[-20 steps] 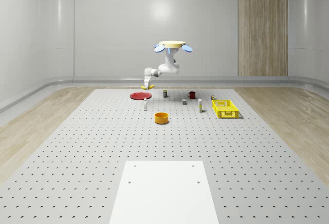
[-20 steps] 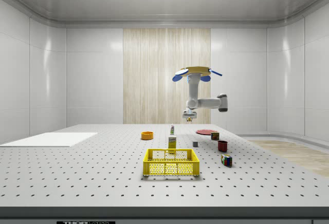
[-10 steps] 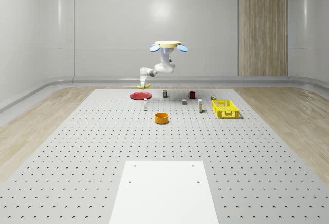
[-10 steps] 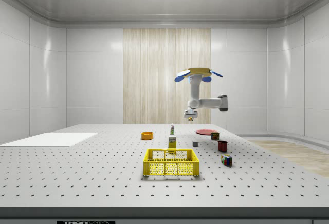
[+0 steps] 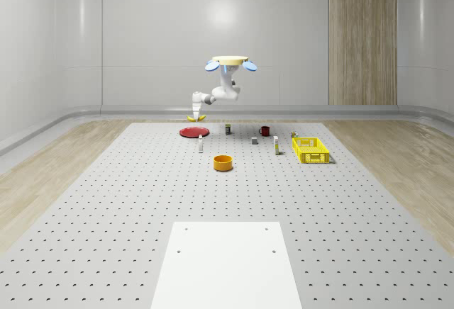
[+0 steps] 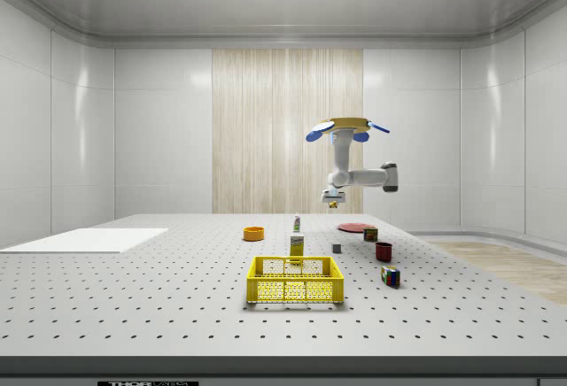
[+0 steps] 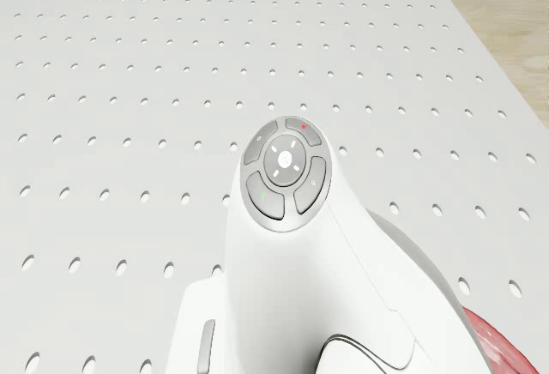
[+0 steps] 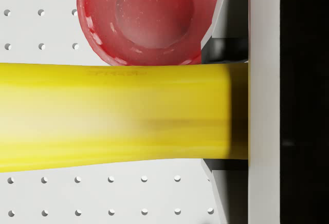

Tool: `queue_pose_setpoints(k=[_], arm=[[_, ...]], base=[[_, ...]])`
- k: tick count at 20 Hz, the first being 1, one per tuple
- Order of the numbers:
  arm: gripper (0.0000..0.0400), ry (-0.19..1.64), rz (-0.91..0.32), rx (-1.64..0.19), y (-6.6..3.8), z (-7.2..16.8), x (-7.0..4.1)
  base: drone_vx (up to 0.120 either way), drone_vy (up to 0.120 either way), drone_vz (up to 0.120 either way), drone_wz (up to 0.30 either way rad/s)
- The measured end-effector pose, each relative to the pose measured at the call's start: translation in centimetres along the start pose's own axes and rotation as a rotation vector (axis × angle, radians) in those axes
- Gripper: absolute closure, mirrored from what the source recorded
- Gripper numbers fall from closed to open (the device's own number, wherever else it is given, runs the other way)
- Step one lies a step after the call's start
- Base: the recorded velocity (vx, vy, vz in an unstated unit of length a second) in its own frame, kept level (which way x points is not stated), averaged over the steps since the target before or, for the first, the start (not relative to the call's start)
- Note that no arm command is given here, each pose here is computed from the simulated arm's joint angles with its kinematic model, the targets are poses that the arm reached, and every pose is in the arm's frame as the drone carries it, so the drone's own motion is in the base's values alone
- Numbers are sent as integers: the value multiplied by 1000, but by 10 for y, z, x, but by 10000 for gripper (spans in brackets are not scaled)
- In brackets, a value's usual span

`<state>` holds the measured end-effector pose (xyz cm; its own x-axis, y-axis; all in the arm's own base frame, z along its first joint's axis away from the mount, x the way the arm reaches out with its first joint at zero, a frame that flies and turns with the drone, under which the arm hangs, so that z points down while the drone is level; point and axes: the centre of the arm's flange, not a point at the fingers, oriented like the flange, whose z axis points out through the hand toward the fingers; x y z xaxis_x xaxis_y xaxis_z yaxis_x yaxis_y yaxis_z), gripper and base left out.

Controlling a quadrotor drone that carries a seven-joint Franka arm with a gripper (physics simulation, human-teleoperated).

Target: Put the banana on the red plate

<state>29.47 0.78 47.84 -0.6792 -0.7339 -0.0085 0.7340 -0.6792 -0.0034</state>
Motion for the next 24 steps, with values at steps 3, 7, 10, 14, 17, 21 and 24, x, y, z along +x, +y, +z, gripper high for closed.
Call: queue_pose_setpoints(k=[3, 7, 10, 14, 17, 21, 24], arm=[[207, 0, -1, 0, 0, 0, 0], [207, 0, -3, 0, 0, 0, 0], [207, 0, -3, 0, 0, 0, 0], [207, 0, -3, 0, 0, 0, 0], [207, 0, -3, 0, 0, 0, 0], [207, 0, -3, 0, 0, 0, 0], [207, 0, -3, 0, 0, 0, 0]], base=[[67, -120, 0, 0], [50, -120, 0, 0], [0, -120, -53, 0], [0, -120, -120, 0], [0, -120, -120, 0], [0, -120, -80, 0], [0, -120, -120, 0]])
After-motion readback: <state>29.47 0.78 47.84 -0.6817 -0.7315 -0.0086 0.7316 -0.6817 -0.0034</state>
